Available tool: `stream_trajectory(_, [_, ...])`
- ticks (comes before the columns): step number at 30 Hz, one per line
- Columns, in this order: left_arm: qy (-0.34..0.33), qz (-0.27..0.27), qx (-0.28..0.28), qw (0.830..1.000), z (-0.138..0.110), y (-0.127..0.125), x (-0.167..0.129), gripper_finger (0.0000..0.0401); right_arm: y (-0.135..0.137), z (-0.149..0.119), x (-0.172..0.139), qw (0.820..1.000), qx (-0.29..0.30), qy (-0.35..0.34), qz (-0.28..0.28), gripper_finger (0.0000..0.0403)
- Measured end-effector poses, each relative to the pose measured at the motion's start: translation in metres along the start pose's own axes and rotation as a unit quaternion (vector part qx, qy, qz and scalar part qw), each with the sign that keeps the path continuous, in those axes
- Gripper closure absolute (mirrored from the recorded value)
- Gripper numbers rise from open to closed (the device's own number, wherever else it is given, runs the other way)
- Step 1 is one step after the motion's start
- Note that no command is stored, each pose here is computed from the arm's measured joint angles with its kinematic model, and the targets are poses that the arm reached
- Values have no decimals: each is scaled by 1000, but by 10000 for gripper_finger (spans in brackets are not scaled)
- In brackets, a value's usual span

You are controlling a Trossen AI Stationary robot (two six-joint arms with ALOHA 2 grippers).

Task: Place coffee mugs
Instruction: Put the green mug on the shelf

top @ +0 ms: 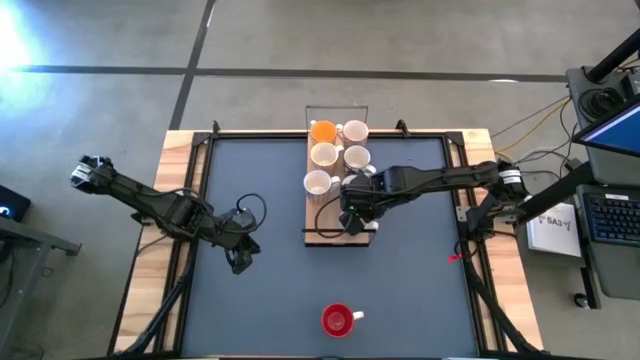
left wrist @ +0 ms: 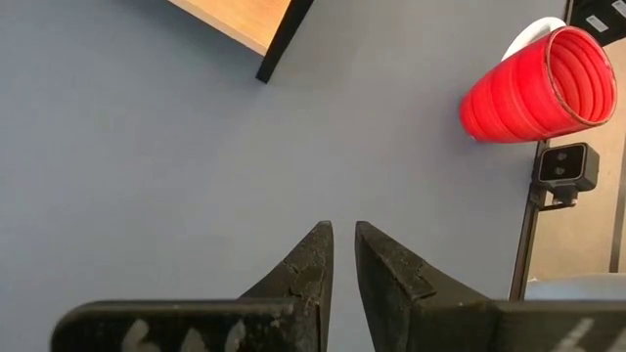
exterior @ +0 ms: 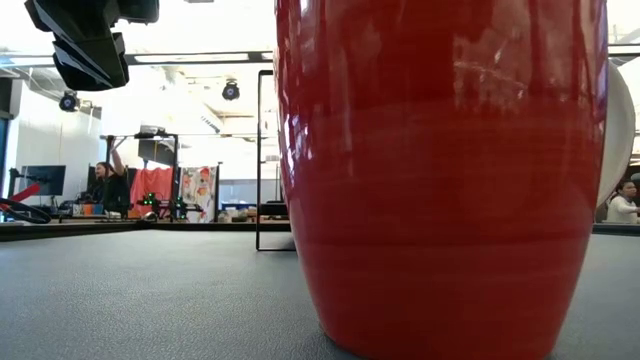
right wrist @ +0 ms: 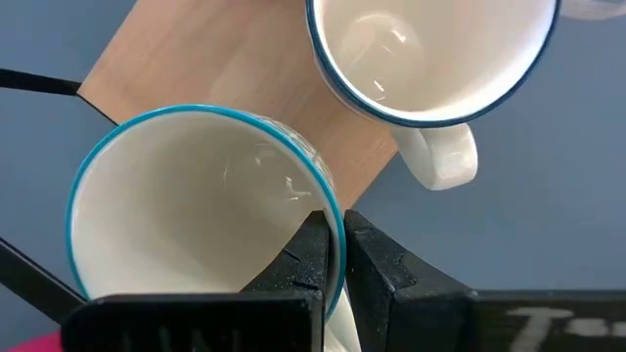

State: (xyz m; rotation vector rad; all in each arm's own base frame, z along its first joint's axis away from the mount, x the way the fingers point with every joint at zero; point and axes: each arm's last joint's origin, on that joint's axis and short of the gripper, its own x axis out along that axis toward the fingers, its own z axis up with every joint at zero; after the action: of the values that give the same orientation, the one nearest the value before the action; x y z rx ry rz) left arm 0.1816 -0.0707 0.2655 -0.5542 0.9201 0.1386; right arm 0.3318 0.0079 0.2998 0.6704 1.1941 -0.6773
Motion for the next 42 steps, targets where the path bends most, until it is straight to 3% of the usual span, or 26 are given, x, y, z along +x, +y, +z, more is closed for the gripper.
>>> stream_trajectory(24, [0,0,-4,1000,0,0,0,372,-2,-3,6,998,-62,8,-9,390])
stream_trajectory(42, [0,-1,-5,1000,0,0,0,372,-1,-4,15,998,-60,12,6,390])
